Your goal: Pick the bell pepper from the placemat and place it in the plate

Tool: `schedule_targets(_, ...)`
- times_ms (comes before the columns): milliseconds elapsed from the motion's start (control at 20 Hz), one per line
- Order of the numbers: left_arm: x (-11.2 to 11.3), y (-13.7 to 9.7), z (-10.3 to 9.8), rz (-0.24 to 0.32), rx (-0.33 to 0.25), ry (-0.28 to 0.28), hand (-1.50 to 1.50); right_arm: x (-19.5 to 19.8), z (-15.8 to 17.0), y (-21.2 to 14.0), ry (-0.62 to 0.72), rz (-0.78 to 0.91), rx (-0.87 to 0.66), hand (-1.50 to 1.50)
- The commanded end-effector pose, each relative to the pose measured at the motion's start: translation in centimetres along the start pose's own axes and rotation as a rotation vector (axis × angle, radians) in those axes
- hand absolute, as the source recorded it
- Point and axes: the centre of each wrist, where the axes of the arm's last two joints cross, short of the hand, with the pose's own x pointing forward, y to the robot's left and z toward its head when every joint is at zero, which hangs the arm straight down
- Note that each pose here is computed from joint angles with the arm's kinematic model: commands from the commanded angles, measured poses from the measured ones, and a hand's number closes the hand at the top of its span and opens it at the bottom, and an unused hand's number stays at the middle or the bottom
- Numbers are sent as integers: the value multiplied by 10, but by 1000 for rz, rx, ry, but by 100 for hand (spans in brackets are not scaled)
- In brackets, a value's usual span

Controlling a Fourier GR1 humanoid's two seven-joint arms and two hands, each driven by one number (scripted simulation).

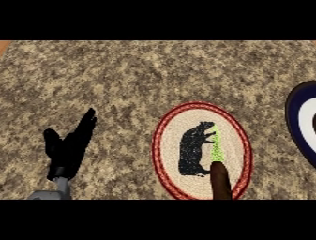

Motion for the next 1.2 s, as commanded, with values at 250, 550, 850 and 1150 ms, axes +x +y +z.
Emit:
schedule_targets(250,-16,2,4,22,4,79,0,-32,-15,5,-134,-359,-89,-150)
schedule_targets(550,-16,4,2,14,14,76,0,-56,-30,-36,-82,-511,-109,-150)
schedule_targets(850,-15,1,12,25,24,100,0,-107,5,-87,-72,-612,41,-150)
schedule_targets(1150,-14,19,0,31,32,92,0,-139,41,-124,-115,-607,177,-150)
